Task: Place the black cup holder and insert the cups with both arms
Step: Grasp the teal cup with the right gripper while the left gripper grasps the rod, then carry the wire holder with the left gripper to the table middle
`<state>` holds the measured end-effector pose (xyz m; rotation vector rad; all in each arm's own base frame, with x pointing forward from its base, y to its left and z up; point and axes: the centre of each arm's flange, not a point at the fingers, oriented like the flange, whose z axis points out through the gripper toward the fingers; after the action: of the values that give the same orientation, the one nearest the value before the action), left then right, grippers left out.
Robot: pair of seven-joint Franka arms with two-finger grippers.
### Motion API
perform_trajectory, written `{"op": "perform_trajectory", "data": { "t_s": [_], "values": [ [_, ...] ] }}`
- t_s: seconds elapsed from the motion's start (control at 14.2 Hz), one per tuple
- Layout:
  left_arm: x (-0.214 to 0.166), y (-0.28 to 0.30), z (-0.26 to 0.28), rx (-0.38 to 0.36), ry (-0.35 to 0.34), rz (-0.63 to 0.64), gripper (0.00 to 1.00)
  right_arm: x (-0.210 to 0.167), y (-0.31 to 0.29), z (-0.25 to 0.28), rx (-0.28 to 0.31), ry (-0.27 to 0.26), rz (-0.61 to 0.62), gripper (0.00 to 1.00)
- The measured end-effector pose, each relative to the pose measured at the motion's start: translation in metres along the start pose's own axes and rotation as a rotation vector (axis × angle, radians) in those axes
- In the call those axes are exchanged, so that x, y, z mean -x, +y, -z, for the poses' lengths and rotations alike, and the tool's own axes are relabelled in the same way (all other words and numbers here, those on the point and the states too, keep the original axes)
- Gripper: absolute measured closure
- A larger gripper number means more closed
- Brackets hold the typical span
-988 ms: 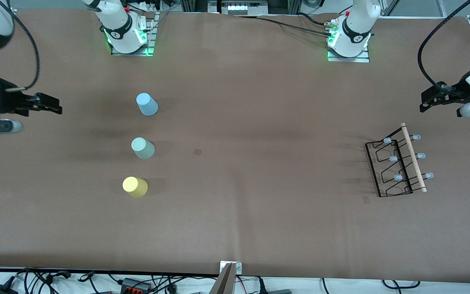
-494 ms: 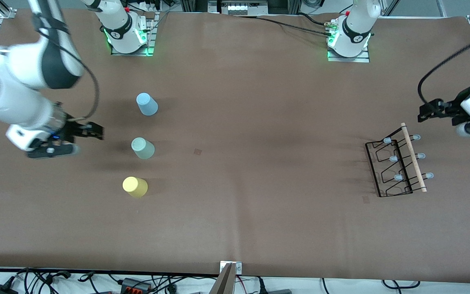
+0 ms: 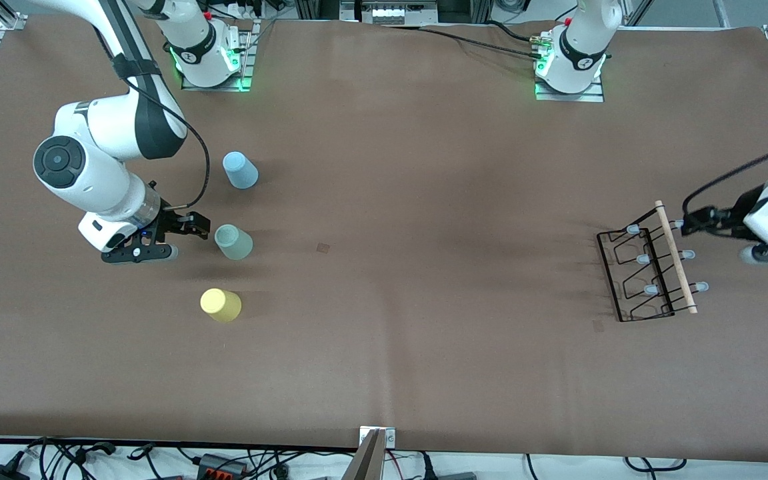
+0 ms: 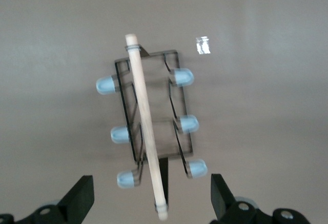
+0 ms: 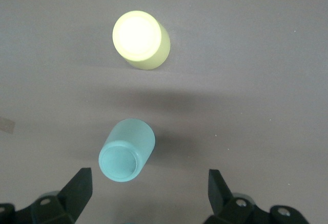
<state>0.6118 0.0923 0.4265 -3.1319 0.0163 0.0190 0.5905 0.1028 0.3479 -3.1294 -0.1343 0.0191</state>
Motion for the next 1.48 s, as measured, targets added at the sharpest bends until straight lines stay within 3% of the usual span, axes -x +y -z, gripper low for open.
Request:
{"op": "perform_trajectory", "data": {
  "t_s": [0.14,0.28,0.42,0.71,0.78,0.92,1.27,1.48],
  "values": [
    [0.003,-0.004,-0.045,-0.010,0.067,0.014,0.00,0.001,-0.006,-0.001,0.000,0.004,-0.016,0.00],
    [0.011,-0.001,-0.073,-0.013,0.089,0.015,0.15,0.005,-0.016,-0.010,-0.002,0.011,-0.026,0.00],
    [0.017,0.000,-0.085,-0.010,0.077,0.016,0.20,0.012,-0.028,-0.022,-0.003,0.020,-0.034,0.00],
    [0.018,0.001,-0.099,-0.007,0.053,0.016,0.63,0.019,-0.041,-0.049,-0.007,0.030,-0.075,0.00],
    [0.018,0.001,-0.100,-0.006,0.050,0.016,0.64,0.021,-0.043,-0.056,-0.007,0.031,-0.077,0.00],
    [0.018,0.000,-0.100,-0.007,0.053,0.020,0.80,0.025,-0.046,-0.066,-0.008,0.030,-0.078,0.00],
    [0.007,0.001,-0.084,-0.012,0.089,0.015,0.84,0.031,-0.041,-0.086,-0.014,0.064,-0.090,0.00],
    [-0.006,0.012,-0.049,-0.004,0.058,-0.007,0.84,0.040,-0.039,-0.105,-0.020,0.090,-0.094,0.00]
  ]
}}
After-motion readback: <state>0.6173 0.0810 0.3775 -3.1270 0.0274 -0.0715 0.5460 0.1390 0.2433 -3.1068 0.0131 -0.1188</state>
